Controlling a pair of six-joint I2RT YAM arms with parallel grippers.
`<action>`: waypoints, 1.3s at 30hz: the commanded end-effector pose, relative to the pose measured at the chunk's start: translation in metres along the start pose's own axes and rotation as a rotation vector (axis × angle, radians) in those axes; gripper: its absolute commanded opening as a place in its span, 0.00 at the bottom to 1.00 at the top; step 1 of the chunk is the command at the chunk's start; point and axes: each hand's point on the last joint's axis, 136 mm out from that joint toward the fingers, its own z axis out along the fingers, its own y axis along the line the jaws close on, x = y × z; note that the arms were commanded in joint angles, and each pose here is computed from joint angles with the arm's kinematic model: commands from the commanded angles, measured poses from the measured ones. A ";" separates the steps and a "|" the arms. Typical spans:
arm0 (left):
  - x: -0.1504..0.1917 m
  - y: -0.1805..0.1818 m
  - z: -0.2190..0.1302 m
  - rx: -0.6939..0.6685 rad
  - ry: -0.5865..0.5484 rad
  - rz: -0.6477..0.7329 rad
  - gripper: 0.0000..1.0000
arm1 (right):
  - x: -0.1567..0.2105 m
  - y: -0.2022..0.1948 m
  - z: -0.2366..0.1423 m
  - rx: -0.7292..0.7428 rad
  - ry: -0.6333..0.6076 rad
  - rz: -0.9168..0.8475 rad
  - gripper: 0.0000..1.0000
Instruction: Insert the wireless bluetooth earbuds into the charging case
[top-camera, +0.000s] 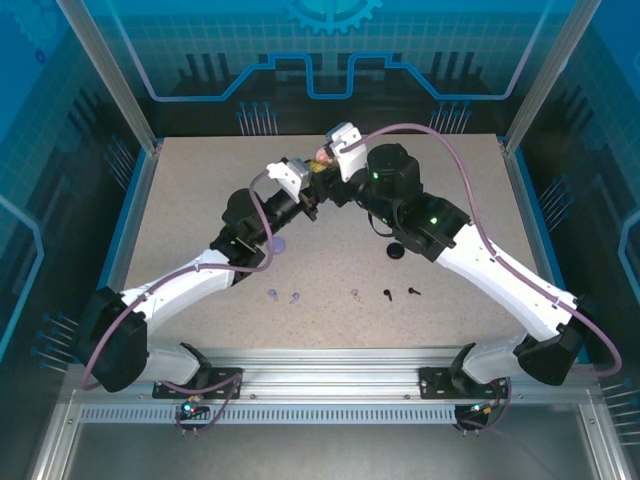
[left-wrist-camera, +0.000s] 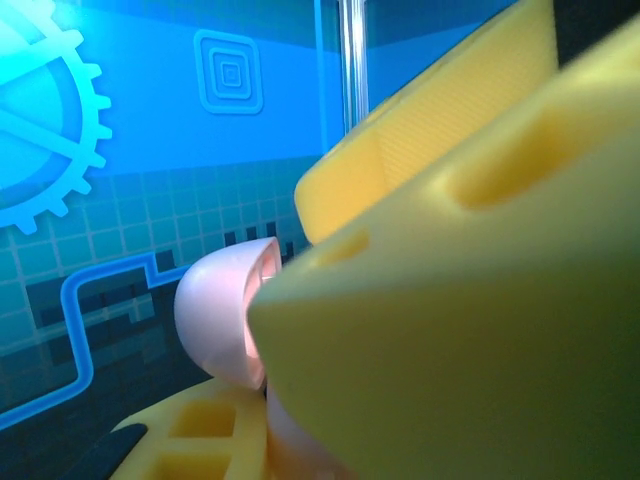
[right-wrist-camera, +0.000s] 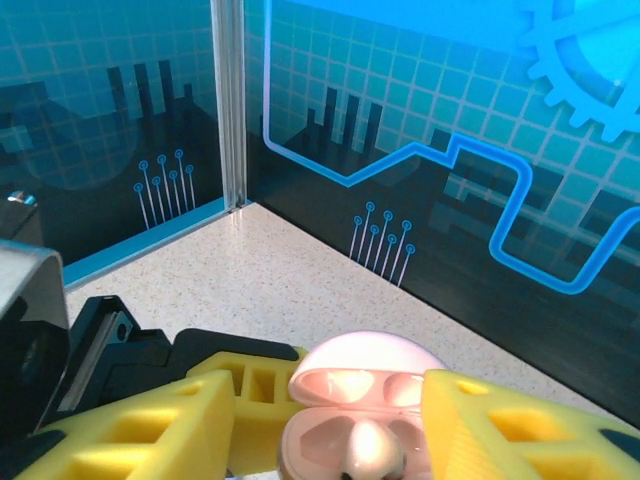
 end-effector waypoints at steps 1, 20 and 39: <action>-0.007 -0.005 0.004 0.024 -0.017 0.000 0.00 | -0.024 -0.001 -0.005 0.000 -0.040 0.088 0.56; 0.004 -0.006 0.003 0.029 0.001 -0.014 0.00 | -0.011 -0.076 -0.022 0.158 0.059 0.450 0.64; 0.014 -0.017 0.004 0.091 0.046 -0.027 0.00 | 0.016 -0.037 -0.035 0.010 0.231 0.429 0.49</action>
